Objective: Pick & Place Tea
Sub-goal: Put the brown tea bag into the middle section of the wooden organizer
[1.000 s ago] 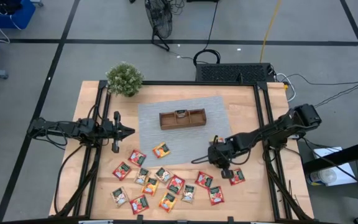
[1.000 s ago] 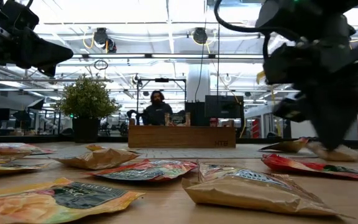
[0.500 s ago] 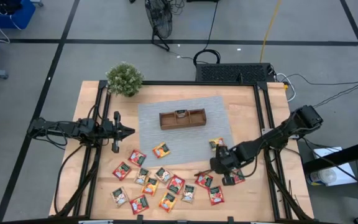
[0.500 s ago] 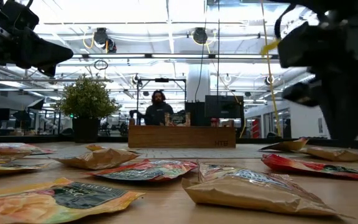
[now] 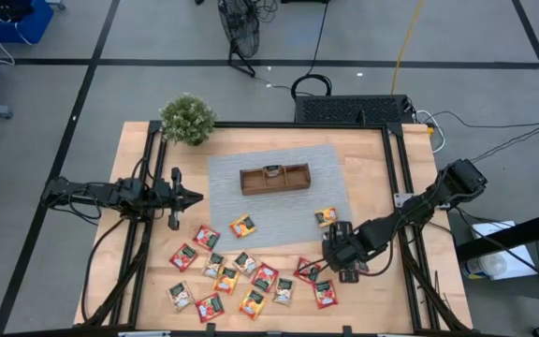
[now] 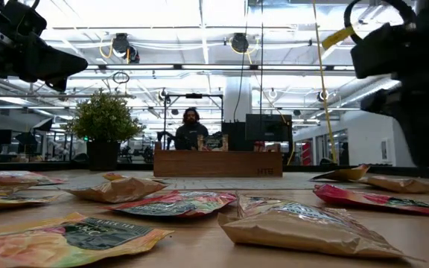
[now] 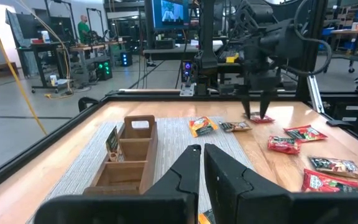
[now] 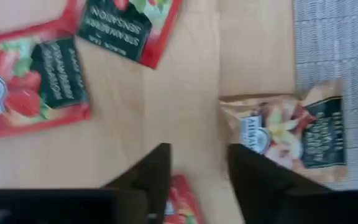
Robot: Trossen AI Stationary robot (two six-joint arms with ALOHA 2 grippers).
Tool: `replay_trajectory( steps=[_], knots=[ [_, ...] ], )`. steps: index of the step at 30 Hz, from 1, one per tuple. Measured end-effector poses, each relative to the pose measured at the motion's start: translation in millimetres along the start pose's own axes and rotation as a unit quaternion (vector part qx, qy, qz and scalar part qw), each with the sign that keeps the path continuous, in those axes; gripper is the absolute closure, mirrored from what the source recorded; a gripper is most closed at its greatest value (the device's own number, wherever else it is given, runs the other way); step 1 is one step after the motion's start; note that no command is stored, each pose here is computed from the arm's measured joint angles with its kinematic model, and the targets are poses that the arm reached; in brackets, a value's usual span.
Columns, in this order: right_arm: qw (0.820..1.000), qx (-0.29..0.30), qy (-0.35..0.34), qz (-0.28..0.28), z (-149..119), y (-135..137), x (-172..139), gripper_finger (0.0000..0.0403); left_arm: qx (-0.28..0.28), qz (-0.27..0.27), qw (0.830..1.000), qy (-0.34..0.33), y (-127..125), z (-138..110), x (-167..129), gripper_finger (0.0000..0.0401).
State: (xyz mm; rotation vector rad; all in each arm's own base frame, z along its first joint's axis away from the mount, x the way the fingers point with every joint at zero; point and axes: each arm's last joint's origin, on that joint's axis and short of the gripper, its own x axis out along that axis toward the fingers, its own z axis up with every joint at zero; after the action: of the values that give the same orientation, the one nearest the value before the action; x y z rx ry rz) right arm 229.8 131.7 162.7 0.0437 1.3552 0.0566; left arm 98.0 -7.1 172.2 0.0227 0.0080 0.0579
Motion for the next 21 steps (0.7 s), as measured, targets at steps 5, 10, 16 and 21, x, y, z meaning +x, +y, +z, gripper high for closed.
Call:
replay_trajectory(
  steps=[5,10,16,21],
  knots=[
    [0.997,-0.035,-0.03,-0.056,1.4,-2.4,0.0,0.0182,0.0,0.0,1.0,0.0,0.0,0.0,0.0,0.037],
    [0.995,-0.059,-0.046,-0.067,4.6,-1.8,2.2,0.0187,0.0,0.0,1.0,0.0,0.0,0.0,0.0,0.037],
    [0.994,-0.076,-0.023,-0.076,3.2,-1.8,13.9,0.0208,0.0,0.0,1.0,0.0,0.0,0.0,0.0,0.037],
    [0.993,-0.079,-0.006,-0.085,1.6,-2.1,24.5,0.0216,0.0,0.0,1.0,0.0,0.0,-0.1,0.0,0.037]
  ],
)
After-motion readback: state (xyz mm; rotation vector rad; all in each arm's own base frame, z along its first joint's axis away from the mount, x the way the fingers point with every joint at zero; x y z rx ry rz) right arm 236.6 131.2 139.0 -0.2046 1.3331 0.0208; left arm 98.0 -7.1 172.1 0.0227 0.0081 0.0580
